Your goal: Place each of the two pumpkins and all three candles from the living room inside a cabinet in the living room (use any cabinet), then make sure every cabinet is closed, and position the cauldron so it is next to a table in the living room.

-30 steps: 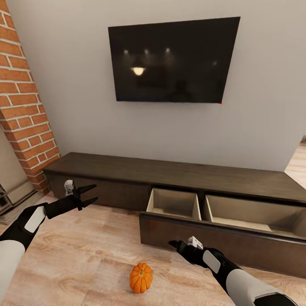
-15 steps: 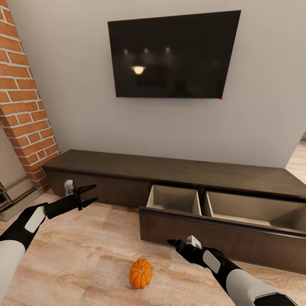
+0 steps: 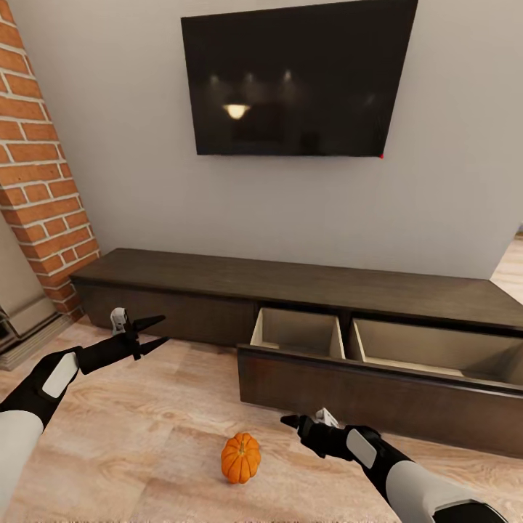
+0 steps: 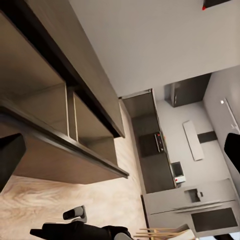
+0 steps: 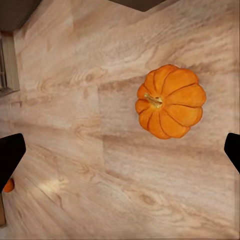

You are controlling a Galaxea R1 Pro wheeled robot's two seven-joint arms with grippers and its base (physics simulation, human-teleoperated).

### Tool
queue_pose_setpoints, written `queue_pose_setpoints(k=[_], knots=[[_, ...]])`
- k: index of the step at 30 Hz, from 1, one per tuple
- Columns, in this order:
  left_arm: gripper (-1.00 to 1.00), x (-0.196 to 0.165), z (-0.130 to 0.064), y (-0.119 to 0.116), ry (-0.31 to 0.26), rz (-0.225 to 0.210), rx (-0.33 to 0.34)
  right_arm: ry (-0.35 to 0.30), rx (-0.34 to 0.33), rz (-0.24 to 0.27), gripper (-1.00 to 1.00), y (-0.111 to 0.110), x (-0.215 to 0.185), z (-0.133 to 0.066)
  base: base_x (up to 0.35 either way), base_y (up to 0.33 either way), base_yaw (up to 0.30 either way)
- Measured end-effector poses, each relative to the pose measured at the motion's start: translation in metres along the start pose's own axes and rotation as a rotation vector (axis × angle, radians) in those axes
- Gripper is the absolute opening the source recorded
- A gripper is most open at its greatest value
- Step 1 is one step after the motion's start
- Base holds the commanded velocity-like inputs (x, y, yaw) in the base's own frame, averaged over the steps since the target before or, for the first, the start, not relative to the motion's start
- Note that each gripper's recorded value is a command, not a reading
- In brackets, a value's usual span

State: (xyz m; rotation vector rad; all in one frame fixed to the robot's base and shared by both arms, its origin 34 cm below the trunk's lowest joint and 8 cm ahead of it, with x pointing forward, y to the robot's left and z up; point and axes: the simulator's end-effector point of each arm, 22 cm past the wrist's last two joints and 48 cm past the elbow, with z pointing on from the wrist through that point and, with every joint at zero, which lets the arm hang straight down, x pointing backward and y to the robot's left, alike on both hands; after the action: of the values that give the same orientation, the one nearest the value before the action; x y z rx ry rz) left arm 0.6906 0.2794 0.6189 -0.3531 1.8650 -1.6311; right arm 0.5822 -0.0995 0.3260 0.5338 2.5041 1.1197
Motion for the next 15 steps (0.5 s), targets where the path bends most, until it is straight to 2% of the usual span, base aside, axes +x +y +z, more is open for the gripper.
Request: queue_pose_setpoints(k=[10,15], knots=[[1.0,0.004,0.003,0.026,0.008,-0.033,-0.024,0.035,0.035,0.034,1.0,-0.023,0.012,0.009,0.0,0.0,0.0],[1.0,0.007,0.005,0.039,0.012,-0.049,-0.036,0.141,0.044,0.093,1.0,-0.03,0.037,0.011,0.0,0.0,0.0]])
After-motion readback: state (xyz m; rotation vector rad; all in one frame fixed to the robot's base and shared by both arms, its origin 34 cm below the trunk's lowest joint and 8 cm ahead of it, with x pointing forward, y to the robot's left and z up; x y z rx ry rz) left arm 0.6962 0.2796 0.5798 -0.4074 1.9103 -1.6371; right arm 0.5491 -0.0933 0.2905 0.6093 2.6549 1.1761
